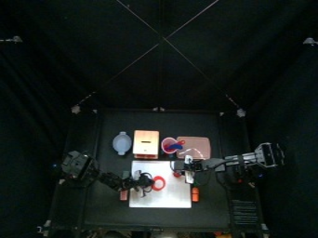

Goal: Get the cutter from the drawer then cut the dough then place the extra dough in the bowl
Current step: Place the extra dough in the bowl

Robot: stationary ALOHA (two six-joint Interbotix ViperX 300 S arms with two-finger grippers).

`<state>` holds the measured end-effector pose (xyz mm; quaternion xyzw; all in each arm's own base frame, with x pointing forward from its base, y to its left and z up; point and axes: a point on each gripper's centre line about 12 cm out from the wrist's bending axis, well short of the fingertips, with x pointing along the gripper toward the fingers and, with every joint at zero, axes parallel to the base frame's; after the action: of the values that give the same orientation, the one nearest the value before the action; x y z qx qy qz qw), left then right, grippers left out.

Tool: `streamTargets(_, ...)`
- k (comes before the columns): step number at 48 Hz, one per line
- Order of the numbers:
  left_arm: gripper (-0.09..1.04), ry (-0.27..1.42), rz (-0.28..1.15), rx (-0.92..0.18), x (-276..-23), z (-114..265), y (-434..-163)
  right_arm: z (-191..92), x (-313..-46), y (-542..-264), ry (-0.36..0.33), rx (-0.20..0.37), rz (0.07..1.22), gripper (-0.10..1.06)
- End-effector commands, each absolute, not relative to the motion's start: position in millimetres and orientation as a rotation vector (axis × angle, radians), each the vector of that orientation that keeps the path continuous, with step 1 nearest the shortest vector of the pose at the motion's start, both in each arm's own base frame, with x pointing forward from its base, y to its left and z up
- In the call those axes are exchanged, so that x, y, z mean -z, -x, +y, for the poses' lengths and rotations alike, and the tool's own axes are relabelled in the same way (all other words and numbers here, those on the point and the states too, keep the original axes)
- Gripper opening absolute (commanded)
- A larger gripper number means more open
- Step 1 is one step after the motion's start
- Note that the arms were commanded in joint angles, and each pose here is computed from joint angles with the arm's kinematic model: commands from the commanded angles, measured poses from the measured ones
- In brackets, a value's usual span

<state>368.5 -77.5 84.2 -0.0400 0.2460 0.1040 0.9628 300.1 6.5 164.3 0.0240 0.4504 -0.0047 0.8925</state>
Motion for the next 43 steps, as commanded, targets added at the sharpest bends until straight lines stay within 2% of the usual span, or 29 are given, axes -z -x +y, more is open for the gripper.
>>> streamTargets(1,0.58,0.086,0.450,-0.207,-99,-74,-377,8,-174,-301,-0.043,0.004,0.898,0.56)
streamTargets(14,0.77,0.082,0.411,-0.198,-110,-74,-380,7,-180,-304,-0.070,0.019,0.876,0.81)
streamTargets(18,0.82,0.082,0.403,-0.201,-112,-73,-381,6,-181,-304,-0.070,0.022,0.874,0.82)
streamTargets(26,0.82,0.095,0.388,-0.217,-117,-68,-379,6,-179,-305,-0.071,0.023,0.877,0.82)
streamTargets(36,0.82,0.083,0.479,-0.292,-87,-38,-381,7,-175,-307,-0.080,0.023,0.884,0.82)
streamTargets(43,0.82,0.044,0.529,-0.201,-81,-44,-386,8,-172,-308,-0.090,0.024,0.895,0.82)
